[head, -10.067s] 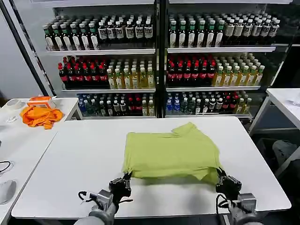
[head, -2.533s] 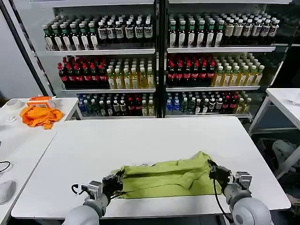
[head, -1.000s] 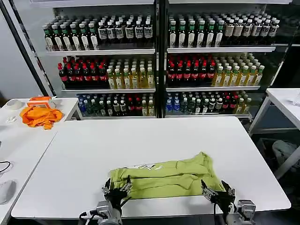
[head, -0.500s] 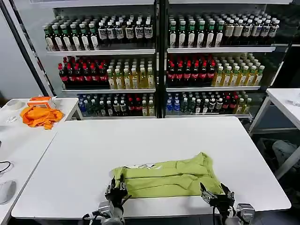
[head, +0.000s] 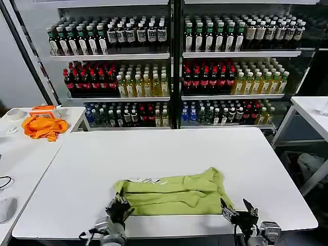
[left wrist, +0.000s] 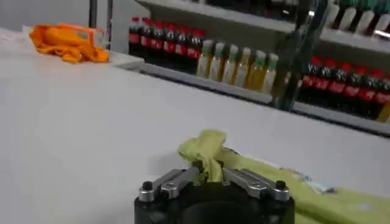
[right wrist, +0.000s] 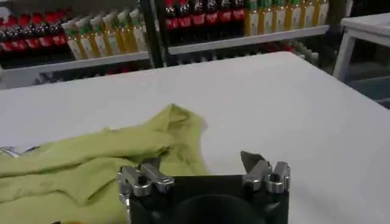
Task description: Fold and organize the clothes.
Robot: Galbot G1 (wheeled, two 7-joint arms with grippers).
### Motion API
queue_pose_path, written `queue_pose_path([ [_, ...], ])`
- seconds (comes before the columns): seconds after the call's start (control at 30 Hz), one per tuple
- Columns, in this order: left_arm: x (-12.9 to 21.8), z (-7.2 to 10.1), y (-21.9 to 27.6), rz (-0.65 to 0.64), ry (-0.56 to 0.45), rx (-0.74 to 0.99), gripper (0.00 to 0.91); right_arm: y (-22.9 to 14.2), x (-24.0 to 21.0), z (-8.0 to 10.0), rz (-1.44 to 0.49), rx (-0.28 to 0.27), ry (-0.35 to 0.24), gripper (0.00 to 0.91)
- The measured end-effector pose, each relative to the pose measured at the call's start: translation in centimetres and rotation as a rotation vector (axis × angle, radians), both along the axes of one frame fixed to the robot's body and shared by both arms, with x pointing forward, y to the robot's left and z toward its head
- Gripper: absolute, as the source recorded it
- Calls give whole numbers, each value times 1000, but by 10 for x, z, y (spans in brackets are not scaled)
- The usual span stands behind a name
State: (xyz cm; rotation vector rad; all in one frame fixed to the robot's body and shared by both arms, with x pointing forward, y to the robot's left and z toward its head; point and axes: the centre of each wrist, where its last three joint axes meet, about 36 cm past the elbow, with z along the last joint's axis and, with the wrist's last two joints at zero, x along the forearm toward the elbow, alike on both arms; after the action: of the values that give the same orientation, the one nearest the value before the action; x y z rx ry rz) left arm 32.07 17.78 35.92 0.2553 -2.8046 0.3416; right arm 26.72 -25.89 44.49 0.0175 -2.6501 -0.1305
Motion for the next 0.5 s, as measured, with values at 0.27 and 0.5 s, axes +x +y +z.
queue_pose_path([
  [0.27, 8, 36, 65, 41, -47, -8, 20, -4, 5, 2, 7, -12, -12, 907],
  [0.5, 5, 73, 64, -34, -79, -211, 20, -6, 7, 0, 10, -18, -7, 907],
])
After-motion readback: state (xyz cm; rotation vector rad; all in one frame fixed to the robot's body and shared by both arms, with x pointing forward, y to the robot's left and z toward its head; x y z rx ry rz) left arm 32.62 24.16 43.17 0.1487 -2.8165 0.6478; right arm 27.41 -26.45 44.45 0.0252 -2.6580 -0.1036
